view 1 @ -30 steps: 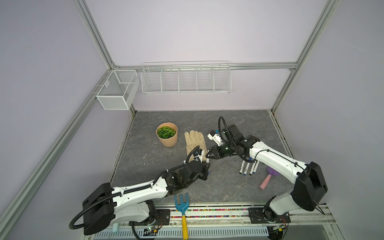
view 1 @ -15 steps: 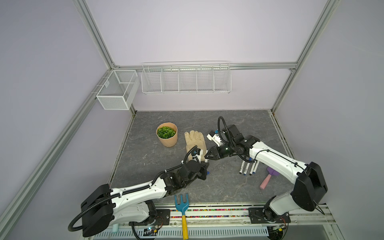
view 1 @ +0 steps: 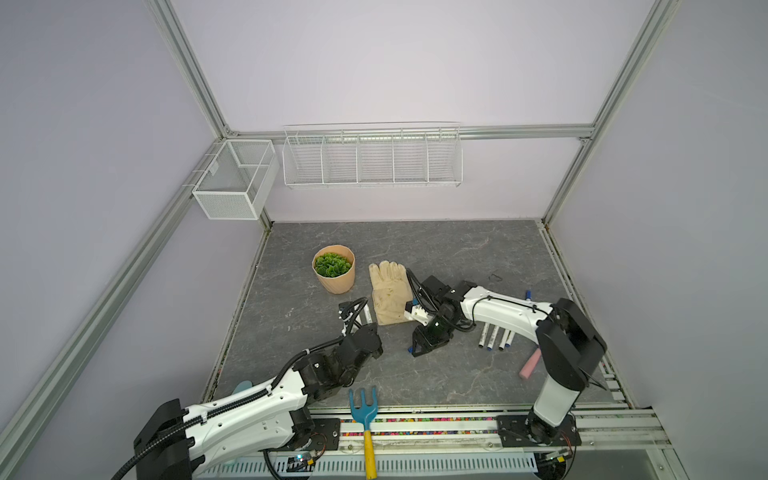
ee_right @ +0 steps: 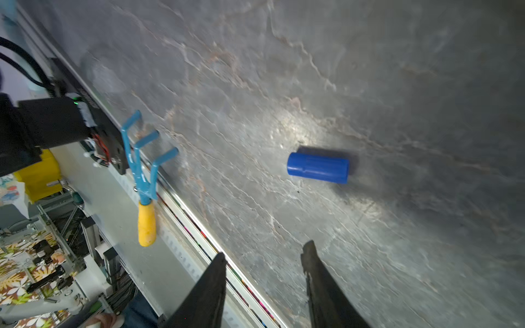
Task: Insert the pens into the pen caps
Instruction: 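Move the right gripper down to the blue cap on the table, then close the right gripper on the blue cap and lift it, then carry the blue cap with the right gripper above the marker tip in the left gripper, then push the blue cap down onto the black marker tip with the right gripper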
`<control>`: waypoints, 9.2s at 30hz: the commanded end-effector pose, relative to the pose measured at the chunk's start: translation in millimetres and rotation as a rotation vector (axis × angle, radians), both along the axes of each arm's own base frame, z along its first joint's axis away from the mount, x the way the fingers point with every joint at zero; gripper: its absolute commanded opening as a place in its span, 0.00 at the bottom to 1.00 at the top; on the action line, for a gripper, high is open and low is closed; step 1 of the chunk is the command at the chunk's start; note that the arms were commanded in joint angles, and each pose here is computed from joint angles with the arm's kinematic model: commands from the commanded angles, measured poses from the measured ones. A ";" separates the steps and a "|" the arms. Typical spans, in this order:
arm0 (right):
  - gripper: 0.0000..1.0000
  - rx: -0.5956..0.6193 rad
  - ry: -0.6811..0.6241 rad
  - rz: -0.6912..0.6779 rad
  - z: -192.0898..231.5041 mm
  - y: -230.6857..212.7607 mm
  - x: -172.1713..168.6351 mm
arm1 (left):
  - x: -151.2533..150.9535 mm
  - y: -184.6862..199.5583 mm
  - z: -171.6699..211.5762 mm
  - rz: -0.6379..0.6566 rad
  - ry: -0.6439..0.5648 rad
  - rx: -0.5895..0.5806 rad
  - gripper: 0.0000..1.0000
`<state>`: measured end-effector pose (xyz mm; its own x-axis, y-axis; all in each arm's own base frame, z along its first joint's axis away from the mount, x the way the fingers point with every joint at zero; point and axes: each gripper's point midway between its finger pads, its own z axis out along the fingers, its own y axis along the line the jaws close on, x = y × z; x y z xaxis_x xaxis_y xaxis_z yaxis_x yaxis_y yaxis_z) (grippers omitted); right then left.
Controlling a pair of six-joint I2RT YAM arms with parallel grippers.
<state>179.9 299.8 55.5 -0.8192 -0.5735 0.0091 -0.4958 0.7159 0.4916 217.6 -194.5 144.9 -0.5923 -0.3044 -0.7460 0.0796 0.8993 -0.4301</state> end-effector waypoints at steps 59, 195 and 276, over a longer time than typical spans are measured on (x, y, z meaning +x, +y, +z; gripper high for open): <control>0.48 -0.270 -0.234 -0.013 -33.6 13.2 71.0 | -7.1 15.6 -14.4 0.001 0.028 0.069 0.00; 0.07 0.663 -0.449 -0.254 193.7 21.7 73.4 | -30.5 -104.2 38.6 -0.520 -0.151 -0.097 0.00; 0.46 0.522 -0.892 -0.136 257.7 -34.1 45.1 | -21.1 -125.7 70.7 -0.554 -0.467 0.073 0.00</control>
